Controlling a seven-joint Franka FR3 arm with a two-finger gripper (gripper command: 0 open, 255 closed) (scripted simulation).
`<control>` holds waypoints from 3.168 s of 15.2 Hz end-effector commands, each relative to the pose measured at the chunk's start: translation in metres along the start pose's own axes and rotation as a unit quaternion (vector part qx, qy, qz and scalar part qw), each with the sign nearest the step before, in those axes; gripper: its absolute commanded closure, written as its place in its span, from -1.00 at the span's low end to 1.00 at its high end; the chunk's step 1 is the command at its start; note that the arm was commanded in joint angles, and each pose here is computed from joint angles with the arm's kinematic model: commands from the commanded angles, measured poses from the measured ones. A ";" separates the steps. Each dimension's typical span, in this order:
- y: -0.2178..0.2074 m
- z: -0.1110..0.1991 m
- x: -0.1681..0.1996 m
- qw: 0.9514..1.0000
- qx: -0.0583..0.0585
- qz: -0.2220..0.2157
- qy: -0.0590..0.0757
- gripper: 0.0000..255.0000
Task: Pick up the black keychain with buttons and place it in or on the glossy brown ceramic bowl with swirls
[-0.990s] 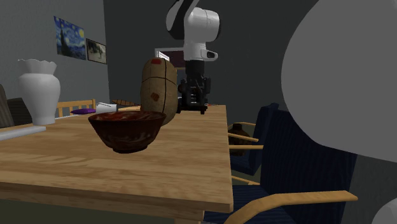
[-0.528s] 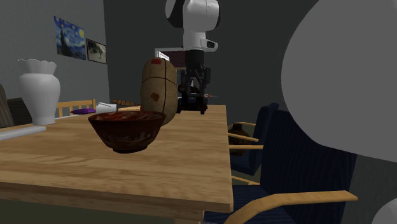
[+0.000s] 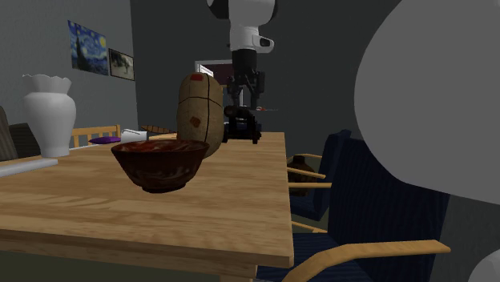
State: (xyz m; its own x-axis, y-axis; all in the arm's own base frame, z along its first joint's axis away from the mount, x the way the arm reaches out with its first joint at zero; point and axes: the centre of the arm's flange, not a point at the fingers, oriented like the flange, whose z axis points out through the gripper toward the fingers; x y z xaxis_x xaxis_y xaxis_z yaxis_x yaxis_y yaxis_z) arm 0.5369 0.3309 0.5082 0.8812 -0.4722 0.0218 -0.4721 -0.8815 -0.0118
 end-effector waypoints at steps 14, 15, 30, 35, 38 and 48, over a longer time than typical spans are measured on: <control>0.000 -0.017 -0.192 1.000 0.000 0.000 0.000 1.00; 0.000 -0.018 -0.205 1.000 0.000 0.000 0.000 1.00; 0.002 0.012 -0.312 1.000 0.000 0.000 0.000 1.00; 0.002 0.038 -0.313 1.000 0.000 0.000 0.000 1.00; 0.003 0.054 -0.313 1.000 0.000 0.000 0.000 1.00; 0.003 0.059 -0.313 1.000 0.000 0.000 0.000 -1.00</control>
State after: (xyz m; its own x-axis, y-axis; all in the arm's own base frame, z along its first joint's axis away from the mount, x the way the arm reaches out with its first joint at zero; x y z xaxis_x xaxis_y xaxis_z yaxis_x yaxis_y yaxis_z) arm 0.2611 0.4765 0.4420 0.8814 -0.4719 0.0217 -0.4717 -0.8817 -0.0115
